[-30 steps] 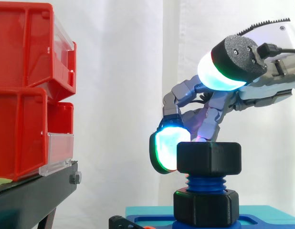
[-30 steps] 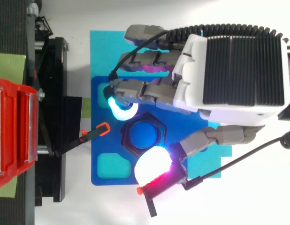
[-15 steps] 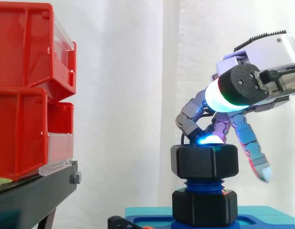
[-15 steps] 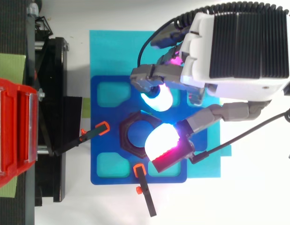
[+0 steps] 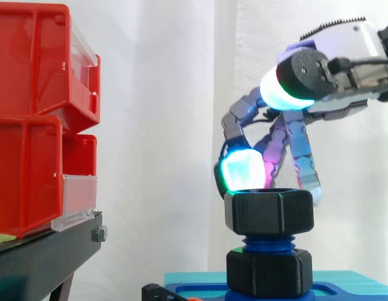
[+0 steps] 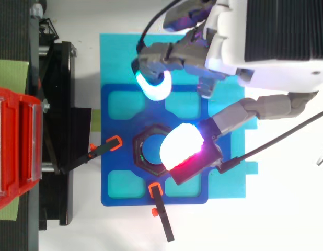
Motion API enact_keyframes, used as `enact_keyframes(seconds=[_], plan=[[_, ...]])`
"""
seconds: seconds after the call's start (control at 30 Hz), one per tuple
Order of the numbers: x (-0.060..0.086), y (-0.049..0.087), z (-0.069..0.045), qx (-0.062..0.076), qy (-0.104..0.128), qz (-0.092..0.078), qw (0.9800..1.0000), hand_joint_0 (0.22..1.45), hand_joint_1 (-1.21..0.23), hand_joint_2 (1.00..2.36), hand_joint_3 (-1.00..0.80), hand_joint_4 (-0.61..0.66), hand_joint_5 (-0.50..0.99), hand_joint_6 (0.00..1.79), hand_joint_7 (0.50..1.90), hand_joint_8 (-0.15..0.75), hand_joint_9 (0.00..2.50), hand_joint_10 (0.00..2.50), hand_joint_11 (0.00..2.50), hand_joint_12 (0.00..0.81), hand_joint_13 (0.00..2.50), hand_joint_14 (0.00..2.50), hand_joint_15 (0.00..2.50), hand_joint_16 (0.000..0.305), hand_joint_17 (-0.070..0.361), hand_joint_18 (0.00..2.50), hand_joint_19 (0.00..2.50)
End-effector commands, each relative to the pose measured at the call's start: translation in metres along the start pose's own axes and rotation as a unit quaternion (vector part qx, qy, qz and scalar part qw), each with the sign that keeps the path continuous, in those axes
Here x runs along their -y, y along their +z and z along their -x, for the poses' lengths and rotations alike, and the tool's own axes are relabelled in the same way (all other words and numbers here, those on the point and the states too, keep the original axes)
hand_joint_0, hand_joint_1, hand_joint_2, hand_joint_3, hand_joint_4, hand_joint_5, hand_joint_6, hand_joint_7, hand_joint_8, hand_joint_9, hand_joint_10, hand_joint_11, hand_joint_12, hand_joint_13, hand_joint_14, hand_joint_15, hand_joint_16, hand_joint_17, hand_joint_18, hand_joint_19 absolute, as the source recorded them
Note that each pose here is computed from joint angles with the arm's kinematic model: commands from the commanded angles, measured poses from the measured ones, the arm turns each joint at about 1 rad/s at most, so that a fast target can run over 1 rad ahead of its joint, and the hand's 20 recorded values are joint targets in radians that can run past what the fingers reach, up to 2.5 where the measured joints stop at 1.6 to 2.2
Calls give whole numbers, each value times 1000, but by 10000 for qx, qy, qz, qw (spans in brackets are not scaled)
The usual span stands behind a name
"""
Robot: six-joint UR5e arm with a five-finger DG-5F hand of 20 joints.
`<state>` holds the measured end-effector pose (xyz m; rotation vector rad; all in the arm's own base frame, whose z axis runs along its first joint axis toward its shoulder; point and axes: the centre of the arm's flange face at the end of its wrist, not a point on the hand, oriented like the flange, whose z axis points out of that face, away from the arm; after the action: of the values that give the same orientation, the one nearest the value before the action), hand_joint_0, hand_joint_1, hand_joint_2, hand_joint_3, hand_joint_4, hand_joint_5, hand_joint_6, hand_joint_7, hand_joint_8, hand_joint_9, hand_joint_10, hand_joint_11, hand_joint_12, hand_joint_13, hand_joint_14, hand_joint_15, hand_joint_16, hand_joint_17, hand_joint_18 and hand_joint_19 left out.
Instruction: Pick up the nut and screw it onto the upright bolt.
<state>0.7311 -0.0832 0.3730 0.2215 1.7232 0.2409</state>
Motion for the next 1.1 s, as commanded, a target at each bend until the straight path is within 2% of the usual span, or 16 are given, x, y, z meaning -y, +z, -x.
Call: enact_keyframes(seconds=[0.0, 0.03, 0.1, 0.17, 0.2, 0.23, 0.27, 0.33, 0.4, 0.47, 0.5, 0.53, 0.6, 0.73, 0.93, 1.07], plan=[[-4, -2, 25, 79, -107, 50, 9999, 474, -164, 1000, -500, 246, -75, 504, 865, 287, 1325, 4, 109, 340, 846, 0, 0, 40, 90, 609, 21], [-4, -2, 27, 86, -130, 52, 9999, 467, -165, 1000, -500, 217, -96, 503, 779, 282, 1226, 0, 26, 336, 757, 0, 0, 43, 96, 547, 27], [-5, -2, 34, 156, -257, 62, 9995, 458, -162, 1000, -500, 191, -125, 502, 698, 280, 1070, 0, 0, 344, 673, 0, 0, 46, 102, 456, 16], [-7, -2, 34, 169, -282, 73, 9994, 448, -168, 1000, -500, 139, -165, 501, 616, 249, 799, 0, 0, 364, 444, 0, 0, 50, 111, 210, 0], [-7, -2, 34, 169, -282, 73, 9994, 445, -170, 1000, -500, 136, -169, 501, 607, 245, 753, 0, 0, 366, 409, 0, 0, 50, 113, 166, 0], [-10, -1, 26, 118, -280, 83, 9995, 439, -172, 1000, -500, 122, -182, 501, 588, 252, 697, 0, 0, 373, 343, 0, 0, 51, 116, 86, 0], [-10, -1, 26, 118, -280, 83, 9995, 433, -171, 1000, -500, 108, -189, 501, 563, 245, 598, 0, 0, 380, 254, 0, 0, 53, 120, 0, 0], [-12, 1, 10, 44, -266, 94, 9996, 428, -173, 1000, -500, 84, -203, 500, 539, 232, 475, 0, 0, 383, 138, 0, 0, 55, 125, 0, 0], [-14, 3, 3, 45, -248, 118, 9996, 424, -174, 1000, -500, 84, -206, 500, 530, 226, 381, 0, 0, 389, 53, 0, 0, 57, 129, 0, 0], [-17, 6, -4, 116, -219, 146, 9996, 420, -150, 1000, -500, 83, -211, 500, 538, 217, 257, 0, 0, 385, 0, 0, 0, 60, 134, 0, 0], [-20, 8, -11, 161, -166, 183, 9996, 419, -151, 1000, -500, 83, -211, 501, 539, 217, 240, 0, 0, 385, 0, 0, 0, 60, 135, 0, 0], [-22, 10, -10, 231, -118, 213, 9994, 419, -150, 1000, -500, 81, -210, 500, 535, 214, 223, 0, 0, 384, 0, 0, 0, 60, 135, 0, 0], [-25, 11, -11, 261, -73, 247, 9993, 418, -149, 1000, -500, 81, -209, 500, 539, 214, 213, 0, 0, 383, 0, 0, 0, 61, 137, 0, 0], [-33, 12, -19, 191, -46, 267, 9995, 416, -143, 1000, -500, 88, -199, 501, 548, 213, 189, 0, 0, 387, 0, 0, 0, 62, 139, 0, 0], [-38, 11, -20, 183, -28, 264, 9995, 421, -138, 1000, -500, 95, -186, 501, 557, 214, 198, 0, 0, 388, 0, 0, 0, 62, 139, 0, 0], [-43, 12, -25, 142, 2, 292, 9995, 423, -137, 1000, -500, 95, -179, 501, 564, 214, 210, 0, 0, 390, 0, 0, 0, 61, 138, 0, 0]])
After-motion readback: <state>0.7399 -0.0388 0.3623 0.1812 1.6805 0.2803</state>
